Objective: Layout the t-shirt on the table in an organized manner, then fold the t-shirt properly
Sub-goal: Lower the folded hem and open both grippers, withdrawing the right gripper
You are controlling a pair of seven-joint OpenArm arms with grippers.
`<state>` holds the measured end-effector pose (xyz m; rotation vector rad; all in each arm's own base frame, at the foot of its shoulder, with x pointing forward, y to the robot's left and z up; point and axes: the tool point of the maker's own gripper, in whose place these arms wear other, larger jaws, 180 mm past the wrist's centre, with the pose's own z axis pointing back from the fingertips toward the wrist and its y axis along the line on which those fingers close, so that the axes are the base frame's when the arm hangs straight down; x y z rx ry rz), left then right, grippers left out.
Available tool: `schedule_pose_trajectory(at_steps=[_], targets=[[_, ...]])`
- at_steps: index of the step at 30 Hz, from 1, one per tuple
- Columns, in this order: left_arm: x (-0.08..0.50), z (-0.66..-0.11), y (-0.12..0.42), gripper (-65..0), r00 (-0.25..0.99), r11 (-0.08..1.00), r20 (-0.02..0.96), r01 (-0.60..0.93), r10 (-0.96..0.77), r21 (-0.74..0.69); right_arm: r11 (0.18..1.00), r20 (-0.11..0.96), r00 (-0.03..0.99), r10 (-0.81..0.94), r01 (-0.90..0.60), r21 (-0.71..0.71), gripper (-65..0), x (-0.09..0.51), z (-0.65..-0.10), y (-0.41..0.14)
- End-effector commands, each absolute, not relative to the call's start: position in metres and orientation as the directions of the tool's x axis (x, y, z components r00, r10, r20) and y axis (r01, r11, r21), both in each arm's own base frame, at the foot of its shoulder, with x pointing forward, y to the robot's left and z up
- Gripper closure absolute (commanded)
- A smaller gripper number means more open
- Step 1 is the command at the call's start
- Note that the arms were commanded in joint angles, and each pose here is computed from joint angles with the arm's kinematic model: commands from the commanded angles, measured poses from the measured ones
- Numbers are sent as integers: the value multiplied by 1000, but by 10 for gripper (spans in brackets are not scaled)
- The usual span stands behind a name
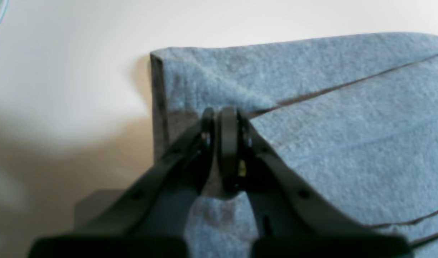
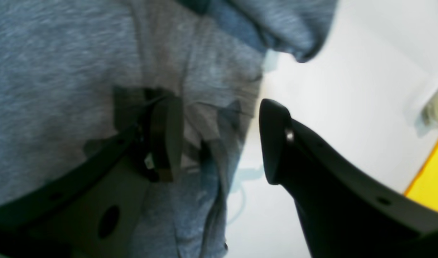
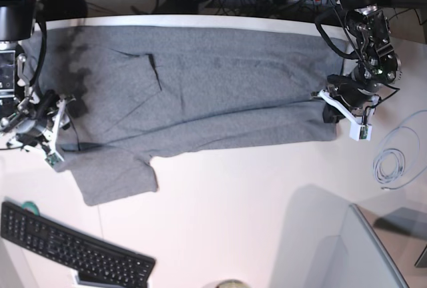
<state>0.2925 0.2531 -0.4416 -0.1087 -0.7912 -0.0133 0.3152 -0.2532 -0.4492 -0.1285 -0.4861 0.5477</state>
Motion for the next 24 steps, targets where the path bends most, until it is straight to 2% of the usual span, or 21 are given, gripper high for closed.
schedule_pose_trajectory(at_steps=[1,9,20,24], targets=[[303,-428,257,0,667,995,745,57,24,-84,856,445,731,517,-430,-287,-308,331,-433,-264],[301,-431,257,0,671,995,741,56,27,-87,879,416,774,477,-416,-234,-308,326,-455,-264],[301,-431,257,0,672,995,740,55,28,-87,849,408,746,527,-481,-217,-305,325,-467,-242],[301,-431,258,0,672,995,740,54,29,-87,872,418,765,490,-421,-250,-303,330,-465,-251]])
